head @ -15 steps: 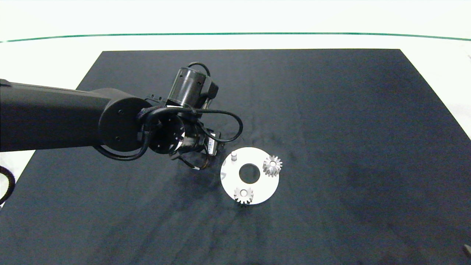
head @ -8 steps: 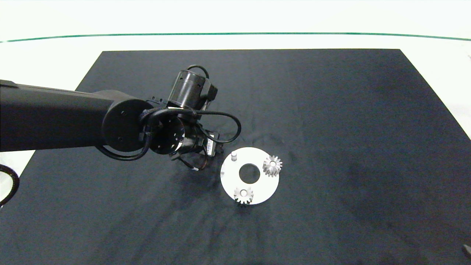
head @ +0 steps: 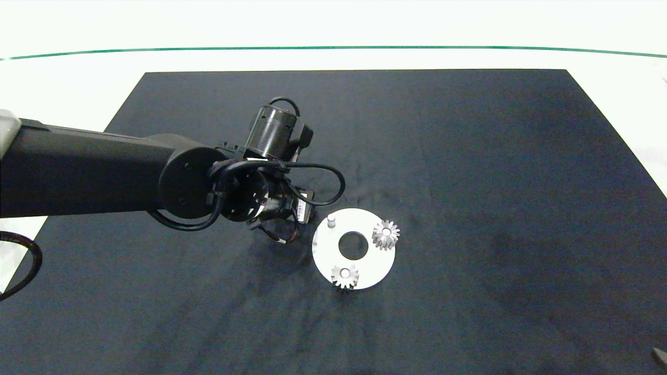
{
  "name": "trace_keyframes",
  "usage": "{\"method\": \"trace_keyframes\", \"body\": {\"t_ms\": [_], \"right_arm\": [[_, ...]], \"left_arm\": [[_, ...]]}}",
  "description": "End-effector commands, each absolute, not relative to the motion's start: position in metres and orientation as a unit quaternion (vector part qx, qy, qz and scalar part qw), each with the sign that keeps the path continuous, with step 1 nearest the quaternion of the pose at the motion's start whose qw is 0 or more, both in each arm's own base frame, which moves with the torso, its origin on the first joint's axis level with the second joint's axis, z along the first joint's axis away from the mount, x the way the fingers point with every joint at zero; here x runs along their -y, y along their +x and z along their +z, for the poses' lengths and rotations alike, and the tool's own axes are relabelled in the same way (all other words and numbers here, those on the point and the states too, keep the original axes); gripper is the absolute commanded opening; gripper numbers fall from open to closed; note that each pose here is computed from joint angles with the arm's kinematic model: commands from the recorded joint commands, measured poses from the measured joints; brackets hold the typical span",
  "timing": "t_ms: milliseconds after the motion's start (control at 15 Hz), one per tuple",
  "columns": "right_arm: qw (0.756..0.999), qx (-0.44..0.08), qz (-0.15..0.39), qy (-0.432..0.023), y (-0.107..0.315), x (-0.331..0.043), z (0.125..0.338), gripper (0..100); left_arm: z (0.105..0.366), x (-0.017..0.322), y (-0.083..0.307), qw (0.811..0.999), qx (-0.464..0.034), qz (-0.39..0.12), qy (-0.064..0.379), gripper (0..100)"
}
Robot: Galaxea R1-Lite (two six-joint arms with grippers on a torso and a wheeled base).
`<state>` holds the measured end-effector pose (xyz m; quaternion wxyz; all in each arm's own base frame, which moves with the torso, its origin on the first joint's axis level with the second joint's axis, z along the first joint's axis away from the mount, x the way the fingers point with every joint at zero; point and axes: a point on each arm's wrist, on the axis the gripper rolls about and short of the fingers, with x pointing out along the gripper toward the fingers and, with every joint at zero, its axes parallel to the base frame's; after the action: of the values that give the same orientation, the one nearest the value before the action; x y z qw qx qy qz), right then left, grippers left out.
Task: Install three planetary gears onto the carrier pins
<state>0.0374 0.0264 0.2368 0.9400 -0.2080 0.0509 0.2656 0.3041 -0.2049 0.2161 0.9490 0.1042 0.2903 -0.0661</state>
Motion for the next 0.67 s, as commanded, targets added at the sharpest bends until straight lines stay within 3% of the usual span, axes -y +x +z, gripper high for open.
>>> {"method": "trace_keyframes", "body": {"t_ms": [67, 667], "right_arm": [[0.939, -0.053, 0.266, -0.211, 0.038, -0.027, 0.2361, 100], [0.939, -0.052, 0.267, -0.21, 0.038, -0.0271, 0.2362, 100]], "left_arm": [[0.2153, 0.2056, 0.3046, 0.951, -0.286, -0.067, 0.102, 77], [0.2092, 0.2044, 0.3031, 0.948, -0.294, -0.065, 0.107, 59]]}}
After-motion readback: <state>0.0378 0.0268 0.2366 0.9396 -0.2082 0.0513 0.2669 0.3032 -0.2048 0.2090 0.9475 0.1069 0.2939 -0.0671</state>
